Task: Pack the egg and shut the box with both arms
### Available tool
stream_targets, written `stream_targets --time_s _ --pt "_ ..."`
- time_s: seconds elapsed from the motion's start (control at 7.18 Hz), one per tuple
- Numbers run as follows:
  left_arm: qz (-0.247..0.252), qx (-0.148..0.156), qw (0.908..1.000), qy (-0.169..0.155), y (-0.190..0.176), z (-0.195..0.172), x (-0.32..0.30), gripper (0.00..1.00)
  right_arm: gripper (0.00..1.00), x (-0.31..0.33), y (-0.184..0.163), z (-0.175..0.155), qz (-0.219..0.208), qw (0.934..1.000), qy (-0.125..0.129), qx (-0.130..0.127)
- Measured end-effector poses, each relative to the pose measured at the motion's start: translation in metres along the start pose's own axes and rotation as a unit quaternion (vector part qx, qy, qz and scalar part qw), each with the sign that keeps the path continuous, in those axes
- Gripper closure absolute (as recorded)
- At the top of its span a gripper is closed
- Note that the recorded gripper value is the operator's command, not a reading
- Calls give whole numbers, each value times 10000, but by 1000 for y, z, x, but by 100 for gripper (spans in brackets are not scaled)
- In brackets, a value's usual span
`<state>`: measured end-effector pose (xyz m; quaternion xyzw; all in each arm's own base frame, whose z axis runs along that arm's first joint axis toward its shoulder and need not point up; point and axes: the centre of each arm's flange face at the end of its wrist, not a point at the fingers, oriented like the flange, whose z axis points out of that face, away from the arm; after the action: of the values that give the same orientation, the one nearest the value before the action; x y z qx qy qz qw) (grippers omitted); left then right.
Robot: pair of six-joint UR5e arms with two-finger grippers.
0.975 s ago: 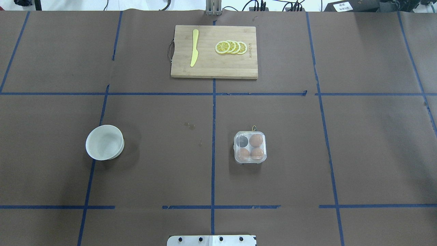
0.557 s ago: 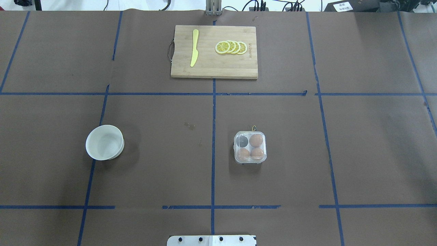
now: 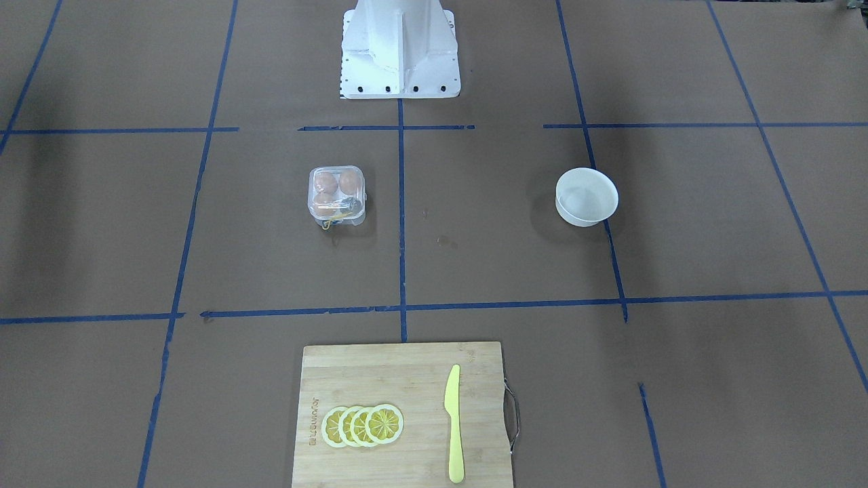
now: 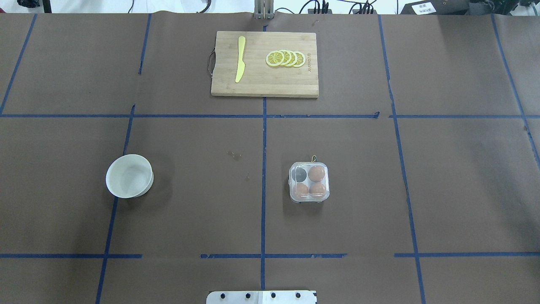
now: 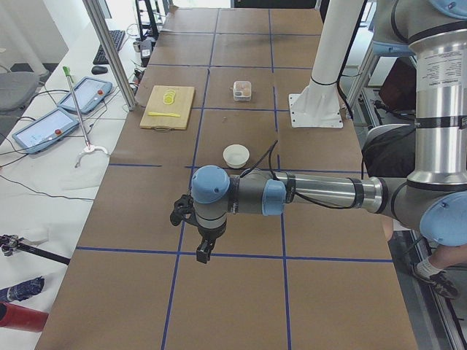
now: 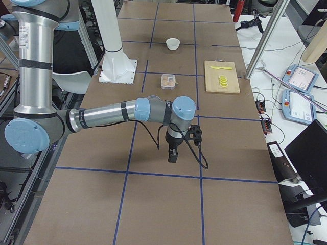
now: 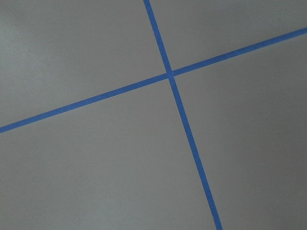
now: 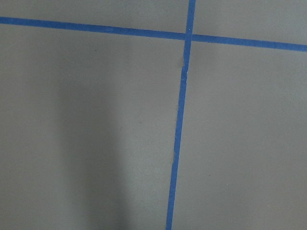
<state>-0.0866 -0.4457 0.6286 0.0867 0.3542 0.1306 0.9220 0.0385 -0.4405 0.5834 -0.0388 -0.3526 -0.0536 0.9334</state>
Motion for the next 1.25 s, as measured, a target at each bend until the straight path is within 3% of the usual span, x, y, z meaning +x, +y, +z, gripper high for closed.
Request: stream_targets --time_s 1.25 --pt "-32 -18 10000 -16 1 1 -3 0 0 1 2 2 21 10000 0 -19"
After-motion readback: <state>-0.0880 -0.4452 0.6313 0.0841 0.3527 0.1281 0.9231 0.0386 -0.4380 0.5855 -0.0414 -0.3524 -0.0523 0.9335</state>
